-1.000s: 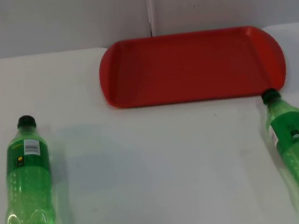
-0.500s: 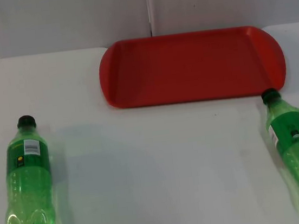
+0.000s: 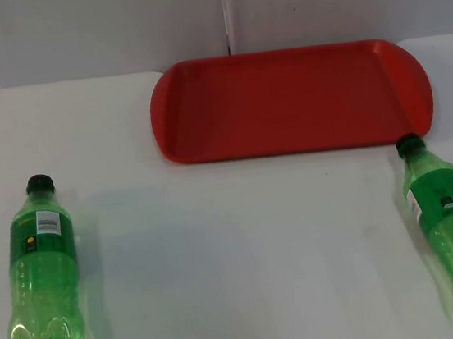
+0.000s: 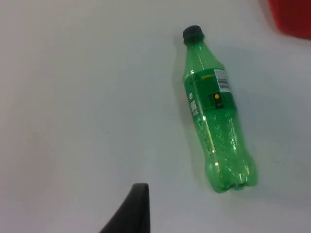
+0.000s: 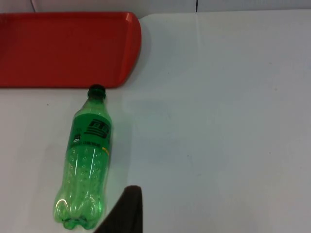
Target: Place the bottle upright on the tray.
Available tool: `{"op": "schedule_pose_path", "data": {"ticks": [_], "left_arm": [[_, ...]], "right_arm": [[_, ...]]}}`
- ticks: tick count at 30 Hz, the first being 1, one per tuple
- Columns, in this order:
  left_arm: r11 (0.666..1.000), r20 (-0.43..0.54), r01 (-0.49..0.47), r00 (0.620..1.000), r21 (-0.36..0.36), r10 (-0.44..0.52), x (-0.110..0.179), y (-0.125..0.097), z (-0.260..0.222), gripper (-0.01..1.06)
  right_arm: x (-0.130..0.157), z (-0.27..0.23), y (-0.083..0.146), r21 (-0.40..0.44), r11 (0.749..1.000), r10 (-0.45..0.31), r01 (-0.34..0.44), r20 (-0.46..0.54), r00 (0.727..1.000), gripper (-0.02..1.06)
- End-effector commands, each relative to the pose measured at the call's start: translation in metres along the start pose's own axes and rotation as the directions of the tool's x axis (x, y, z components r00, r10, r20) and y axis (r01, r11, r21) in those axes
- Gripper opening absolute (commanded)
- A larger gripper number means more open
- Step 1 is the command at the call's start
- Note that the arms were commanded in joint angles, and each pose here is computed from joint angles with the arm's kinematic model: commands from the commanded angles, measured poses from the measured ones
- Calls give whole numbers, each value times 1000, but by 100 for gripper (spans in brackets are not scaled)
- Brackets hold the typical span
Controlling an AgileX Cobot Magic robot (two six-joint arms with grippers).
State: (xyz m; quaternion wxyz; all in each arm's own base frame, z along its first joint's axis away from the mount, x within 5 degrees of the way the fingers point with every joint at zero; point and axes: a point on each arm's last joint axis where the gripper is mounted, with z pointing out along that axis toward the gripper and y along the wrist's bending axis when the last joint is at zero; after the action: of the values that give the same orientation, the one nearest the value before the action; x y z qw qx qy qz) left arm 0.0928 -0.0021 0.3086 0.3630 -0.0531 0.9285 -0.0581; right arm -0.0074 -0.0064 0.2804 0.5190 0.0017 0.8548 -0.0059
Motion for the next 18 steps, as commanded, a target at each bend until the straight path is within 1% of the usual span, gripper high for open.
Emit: {"op": "schedule_pose_path", "data": {"ticks": [1,4,8,9,12,18], "left_arm": [[1000,7,7,1000,15,-7,-7,-1,6,105],[1000,-18,9,1000,22,-8,-12,0,15,105],[999,-80,1,997,54,4,-19,0,33,105],[999,-80,1,997,54,4,-19,0,33,105],[999,-119,5,993,53,1,-23,2,47,105],[999,-141,19,990,50,-11,-32,5,67,105]], "right_arm": [[0,0,0,-1,1000,4,-4,8,1000,105],[0,0,0,-1,1000,4,-4,8,1000,105],[0,0,0,-1,1000,4,-4,8,1000,105],[0,0,0,-1,1000,4,-4,8,1000,105],[0,0,0,-1,1000,4,-4,8,1000,105],[0,0,0,-1,1000,4,-4,8,1000,105]]}}
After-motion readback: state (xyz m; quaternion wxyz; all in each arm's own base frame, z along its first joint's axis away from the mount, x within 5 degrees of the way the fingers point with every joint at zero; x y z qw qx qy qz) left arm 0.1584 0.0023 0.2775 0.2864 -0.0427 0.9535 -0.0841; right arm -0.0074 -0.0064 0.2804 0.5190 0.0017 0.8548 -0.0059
